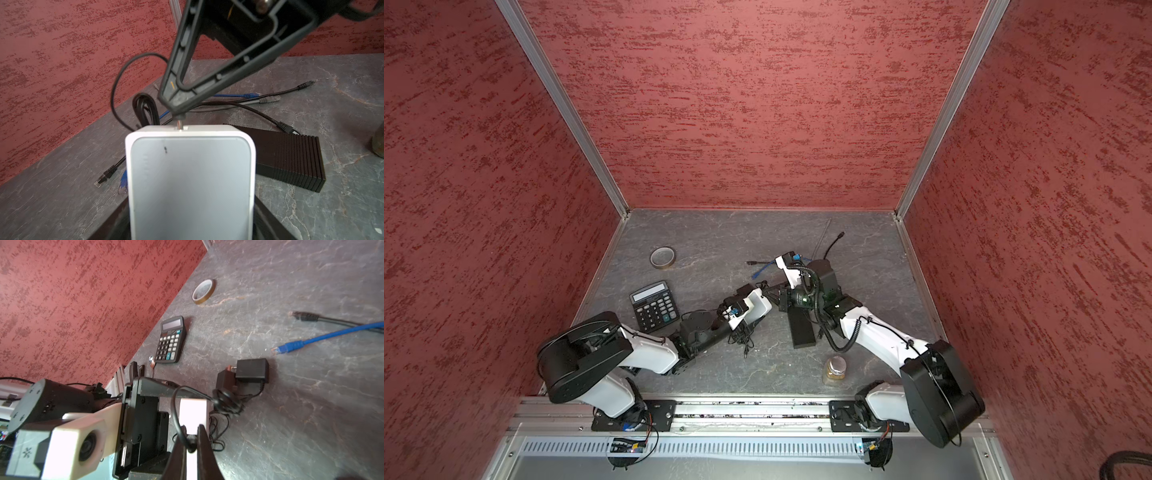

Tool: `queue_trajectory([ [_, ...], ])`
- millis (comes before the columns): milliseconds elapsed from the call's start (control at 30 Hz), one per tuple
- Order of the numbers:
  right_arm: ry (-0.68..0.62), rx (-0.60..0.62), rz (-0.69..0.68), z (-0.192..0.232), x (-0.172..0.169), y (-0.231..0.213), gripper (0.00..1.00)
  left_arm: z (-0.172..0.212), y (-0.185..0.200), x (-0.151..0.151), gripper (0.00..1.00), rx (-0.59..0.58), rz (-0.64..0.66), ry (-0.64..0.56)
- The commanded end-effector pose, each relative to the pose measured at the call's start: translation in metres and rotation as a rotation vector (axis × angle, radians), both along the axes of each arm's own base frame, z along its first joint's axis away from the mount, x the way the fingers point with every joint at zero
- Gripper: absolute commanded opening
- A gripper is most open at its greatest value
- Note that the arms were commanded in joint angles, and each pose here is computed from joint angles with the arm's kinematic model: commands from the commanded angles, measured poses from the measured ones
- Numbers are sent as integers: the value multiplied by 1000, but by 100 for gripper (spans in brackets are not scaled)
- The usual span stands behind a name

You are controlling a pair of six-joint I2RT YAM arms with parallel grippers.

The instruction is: Insert the plug into the switch port

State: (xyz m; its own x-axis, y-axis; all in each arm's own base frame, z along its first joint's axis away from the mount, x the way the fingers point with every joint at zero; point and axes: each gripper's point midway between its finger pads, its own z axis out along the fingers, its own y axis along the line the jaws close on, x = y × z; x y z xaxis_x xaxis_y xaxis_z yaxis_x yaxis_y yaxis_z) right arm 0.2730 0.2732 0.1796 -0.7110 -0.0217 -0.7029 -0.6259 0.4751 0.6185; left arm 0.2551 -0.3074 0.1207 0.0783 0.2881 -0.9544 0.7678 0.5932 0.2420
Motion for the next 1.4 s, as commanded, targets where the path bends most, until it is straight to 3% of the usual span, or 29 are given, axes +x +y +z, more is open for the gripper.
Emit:
queue_trajectory([
  [0, 10, -47, -22, -8, 5, 0, 7, 42, -11, -2, 49, -99, -40, -97],
  [267, 18, -62, 0, -13, -4, 5, 7, 57, -8, -1, 48, -129, -21, -127],
  [700, 39, -80, -1, -18, -15, 9, 7, 141, -5, -16, 47, -346, -77, -260],
  [1367, 66, -103, 27, -19, -32, 19, 6, 206, -16, -35, 47, -443, -186, -443],
])
